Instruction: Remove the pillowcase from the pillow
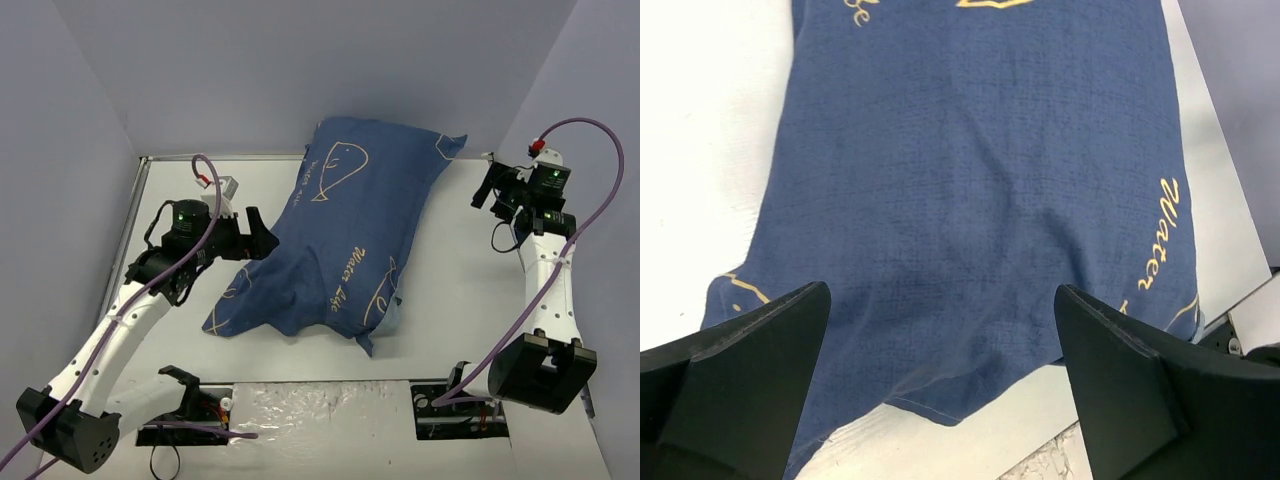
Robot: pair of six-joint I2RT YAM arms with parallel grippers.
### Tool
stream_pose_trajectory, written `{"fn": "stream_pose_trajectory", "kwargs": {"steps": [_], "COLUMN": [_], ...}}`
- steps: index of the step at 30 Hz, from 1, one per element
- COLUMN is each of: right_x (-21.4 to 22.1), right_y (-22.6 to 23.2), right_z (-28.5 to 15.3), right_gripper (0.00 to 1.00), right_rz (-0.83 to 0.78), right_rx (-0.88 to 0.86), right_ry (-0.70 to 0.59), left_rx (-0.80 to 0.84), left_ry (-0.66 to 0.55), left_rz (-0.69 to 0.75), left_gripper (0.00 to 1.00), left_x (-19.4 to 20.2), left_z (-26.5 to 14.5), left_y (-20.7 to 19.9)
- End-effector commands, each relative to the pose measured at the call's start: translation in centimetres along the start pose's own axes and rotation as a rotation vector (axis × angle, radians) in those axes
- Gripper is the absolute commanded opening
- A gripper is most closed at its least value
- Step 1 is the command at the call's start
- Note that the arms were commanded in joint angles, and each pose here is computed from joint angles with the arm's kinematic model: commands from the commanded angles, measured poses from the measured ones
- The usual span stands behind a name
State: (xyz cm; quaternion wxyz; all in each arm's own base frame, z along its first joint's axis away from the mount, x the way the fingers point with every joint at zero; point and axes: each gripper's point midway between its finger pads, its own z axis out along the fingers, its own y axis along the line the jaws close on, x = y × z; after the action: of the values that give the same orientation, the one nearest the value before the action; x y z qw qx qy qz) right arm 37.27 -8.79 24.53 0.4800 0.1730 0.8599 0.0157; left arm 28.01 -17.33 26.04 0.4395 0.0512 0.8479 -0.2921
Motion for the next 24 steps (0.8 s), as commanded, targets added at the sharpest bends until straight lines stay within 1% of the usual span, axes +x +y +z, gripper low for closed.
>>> {"fn": "stream_pose_trajectory", "kwargs": {"steps": [1, 3, 5, 6, 7, 9, 11, 12, 13, 14, 15, 16, 17, 18, 19, 21, 22, 24], "right_x": [-2.4, -1.7, 0.0, 0.8, 1.9, 2.3, 2.3, 2.6, 2.3, 2.4, 2.3, 2.4, 2.1, 2.4, 2.5, 2.9, 3.1, 3.6], "right_y": [3.3, 7.0, 10.0, 10.7, 11.9, 12.0, 11.5, 12.0, 12.1, 11.2, 11.1, 11.7, 11.6, 11.7, 12.0, 12.4, 12.4, 12.4], "right_z": [-0.5, -0.9, -1.7, -1.8, -2.3, -2.4, -1.8, -2.0, -1.9, -0.7, -0.4, -0.5, -0.3, 0.2, 0.3, 0.8, 1.0, 1.3], "right_gripper": [1.0, 1.0, 1.0, 1.0, 1.0, 1.0, 1.0, 1.0, 1.0, 1.0, 1.0, 1.0, 1.0, 1.0, 1.0, 1.0, 1.0, 1.0], "right_rz": [-0.031, -0.203, -0.36, -0.483, -0.53, -0.559, -0.524, -0.502, -0.45, -0.38, -0.33, -0.251, -0.216, -0.191, -0.178, -0.124, -0.105, -0.067], "right_rx": [-0.144, -0.34, -0.476, -0.507, -0.543, -0.564, -0.55, -0.609, -0.623, -0.615, -0.628, -0.677, -0.684, -0.691, -0.701, -0.704, -0.703, -0.704], "right_ry": [-0.055, -0.042, -0.006, -0.002, 0.029, 0.051, 0.08, 0.094, 0.112, 0.147, 0.163, 0.191, 0.198, 0.221, 0.225, 0.243, 0.251, 0.265], "left_rx": [0.044, 0.062, 0.071, 0.074, 0.072, 0.075, 0.044, 0.072, 0.066, 0.058, 0.061, 0.053, 0.049, 0.001, 0.028, 0.017, 0.043, 0.039], "left_ry": [-0.022, -0.006, 0.01, 0.012, 0.024, 0.042, 0.079, 0.086, 0.108, 0.123, 0.118, 0.136, 0.158, 0.14, 0.149, 0.164, 0.158, 0.182], "left_rz": [0.038, 0.052, 0.07, 0.078, 0.088, 0.117, 0.133, 0.161, 0.178, 0.212, 0.227, 0.245, 0.264, 0.282, 0.305, 0.322, 0.341, 0.367], "left_gripper": [0.94, 0.94, 0.94, 0.94, 0.94, 0.94, 0.94, 0.94, 0.94, 0.94, 0.95, 0.95, 0.95, 0.96, 0.96, 0.99, 1.0, 1.0], "left_x": [-1.1, -0.9, -0.7, -0.7, -0.4, -0.2, 0.6, 0.8, 1.4, 2.2, 2.1, 2.7, 3.3, 3.2, 3.8, 4.7, 5.0, 6.2], "left_z": [-0.5, -0.3, -0.2, -0.2, -0.2, 0.0, 0.3, 0.1, 0.0, 0.2, 0.1, 0.1, 0.4, 0.6, 0.3, 1.3, 1.1, 2.3], "left_y": [-1.7, -2.6, -3.5, -3.8, -4.1, -5.3, -5.5, -7.2, -7.6, -8.7, -9.6, -10.0, -10.6, -10.4, -12.1, -13.2, -14.8, -16.1]}}
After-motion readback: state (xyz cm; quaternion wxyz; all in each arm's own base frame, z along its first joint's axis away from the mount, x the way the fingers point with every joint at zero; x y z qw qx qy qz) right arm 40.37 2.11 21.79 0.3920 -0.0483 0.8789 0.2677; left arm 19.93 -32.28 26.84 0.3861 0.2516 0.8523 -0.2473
